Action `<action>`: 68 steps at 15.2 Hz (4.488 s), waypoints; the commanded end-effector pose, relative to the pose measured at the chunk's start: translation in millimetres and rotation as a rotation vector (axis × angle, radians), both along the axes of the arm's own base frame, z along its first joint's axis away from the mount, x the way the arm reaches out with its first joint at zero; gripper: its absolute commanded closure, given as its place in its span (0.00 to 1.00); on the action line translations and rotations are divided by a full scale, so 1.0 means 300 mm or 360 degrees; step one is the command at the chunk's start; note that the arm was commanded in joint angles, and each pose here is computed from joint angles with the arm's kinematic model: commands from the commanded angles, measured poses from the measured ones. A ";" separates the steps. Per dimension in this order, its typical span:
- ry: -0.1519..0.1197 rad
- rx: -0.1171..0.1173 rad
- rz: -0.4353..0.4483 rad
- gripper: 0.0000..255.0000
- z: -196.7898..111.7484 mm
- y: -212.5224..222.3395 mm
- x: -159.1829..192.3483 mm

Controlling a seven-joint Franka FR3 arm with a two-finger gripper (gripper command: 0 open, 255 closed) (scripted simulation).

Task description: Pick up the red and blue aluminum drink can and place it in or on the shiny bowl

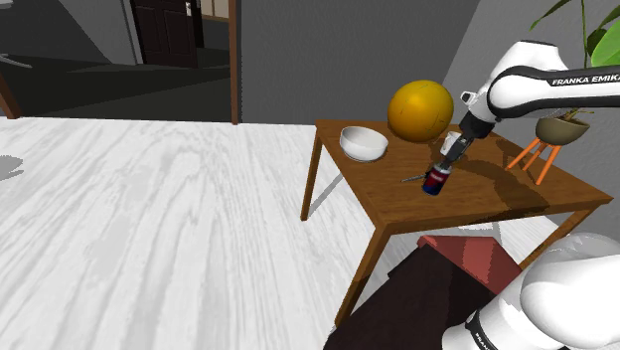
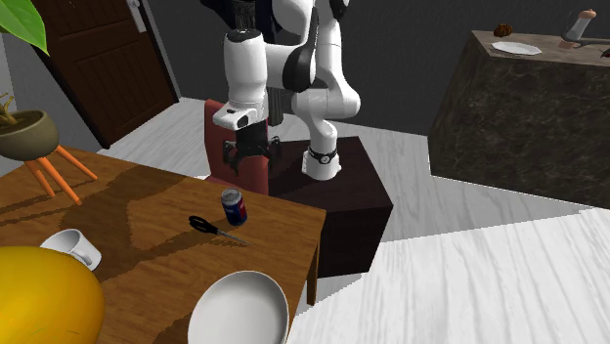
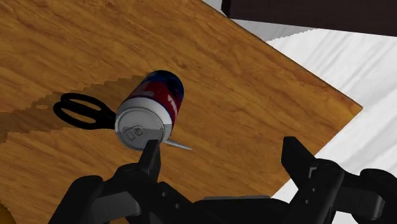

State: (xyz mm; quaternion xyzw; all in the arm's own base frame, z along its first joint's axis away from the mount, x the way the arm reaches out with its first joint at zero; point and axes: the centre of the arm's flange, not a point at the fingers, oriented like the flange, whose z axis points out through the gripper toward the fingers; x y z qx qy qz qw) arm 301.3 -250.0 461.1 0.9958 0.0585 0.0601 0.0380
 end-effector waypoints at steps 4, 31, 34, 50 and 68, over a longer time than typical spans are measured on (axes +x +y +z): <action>-0.0017 0.0004 0.0013 0.00 -0.116 -0.195 -0.003; -0.0022 0.0006 0.0016 1.00 -0.279 -0.258 0.012; -0.0022 0.0006 0.0016 1.00 -0.226 -0.258 0.012; -0.0022 0.0006 0.0016 1.00 0.056 -0.258 0.012; -0.0022 0.0006 0.0016 1.00 0.263 -0.218 0.316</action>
